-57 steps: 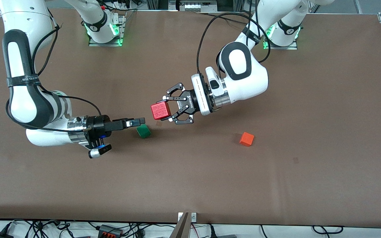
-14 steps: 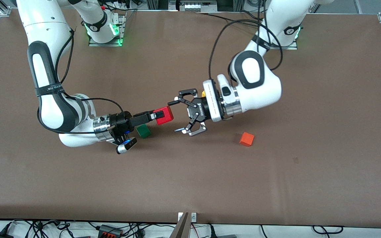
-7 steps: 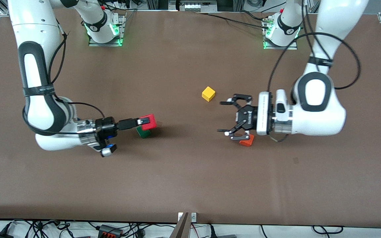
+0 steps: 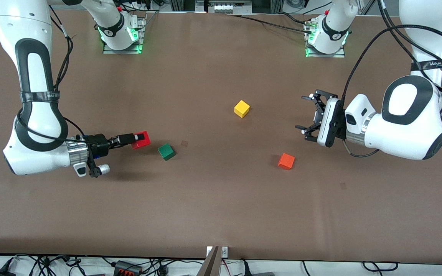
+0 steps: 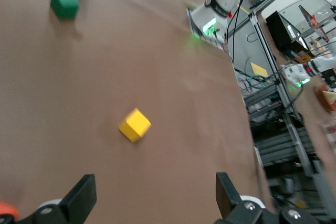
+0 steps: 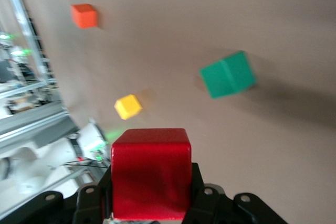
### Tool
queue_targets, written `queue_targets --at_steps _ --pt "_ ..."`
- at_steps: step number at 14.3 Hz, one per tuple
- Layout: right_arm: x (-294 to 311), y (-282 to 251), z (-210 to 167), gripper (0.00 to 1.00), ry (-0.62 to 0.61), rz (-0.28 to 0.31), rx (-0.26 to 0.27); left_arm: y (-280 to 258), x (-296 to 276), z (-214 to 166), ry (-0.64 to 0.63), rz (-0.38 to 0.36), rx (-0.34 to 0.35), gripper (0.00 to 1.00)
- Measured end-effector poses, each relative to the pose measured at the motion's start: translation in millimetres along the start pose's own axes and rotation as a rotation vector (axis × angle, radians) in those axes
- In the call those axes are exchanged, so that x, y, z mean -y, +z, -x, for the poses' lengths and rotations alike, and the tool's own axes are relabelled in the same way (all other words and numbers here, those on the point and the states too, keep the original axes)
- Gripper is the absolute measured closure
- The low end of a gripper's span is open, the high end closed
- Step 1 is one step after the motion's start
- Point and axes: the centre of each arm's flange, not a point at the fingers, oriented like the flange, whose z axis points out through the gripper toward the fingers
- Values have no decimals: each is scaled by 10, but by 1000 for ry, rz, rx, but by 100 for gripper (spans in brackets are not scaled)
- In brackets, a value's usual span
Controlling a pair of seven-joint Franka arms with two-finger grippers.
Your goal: Pass red block to right arm, stack on blue
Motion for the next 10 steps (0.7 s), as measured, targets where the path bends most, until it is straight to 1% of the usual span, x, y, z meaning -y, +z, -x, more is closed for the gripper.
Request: queue_targets --at_steps 1,2,3,5,6,7,8,10 --pt "-80 -67 42 44 8 60 9 -41 -28 93 -81 -10 97 0" --pt "-189 -111 78 44 24 106 18 -115 -79 155 -156 -33 198 0" --pt "-338 -148 116 44 48 148 24 -199 -161 176 -239 -55 284 0" --pt "-639 -240 206 44 83 244 36 -357 -346 154 -421 -114 413 0" --pt "-736 -288 248 44 87 293 42 -458 -434 132 -515 -167 457 0" --pt "-808 -350 294 44 90 354 44 -567 -522 80 -593 -229 468 0" --pt "-850 -426 353 44 89 419 40 -671 -623 -4 -657 -300 451 0" --pt "-930 -569 510 44 81 533 6 -852 -839 -227 -778 -475 363 0"
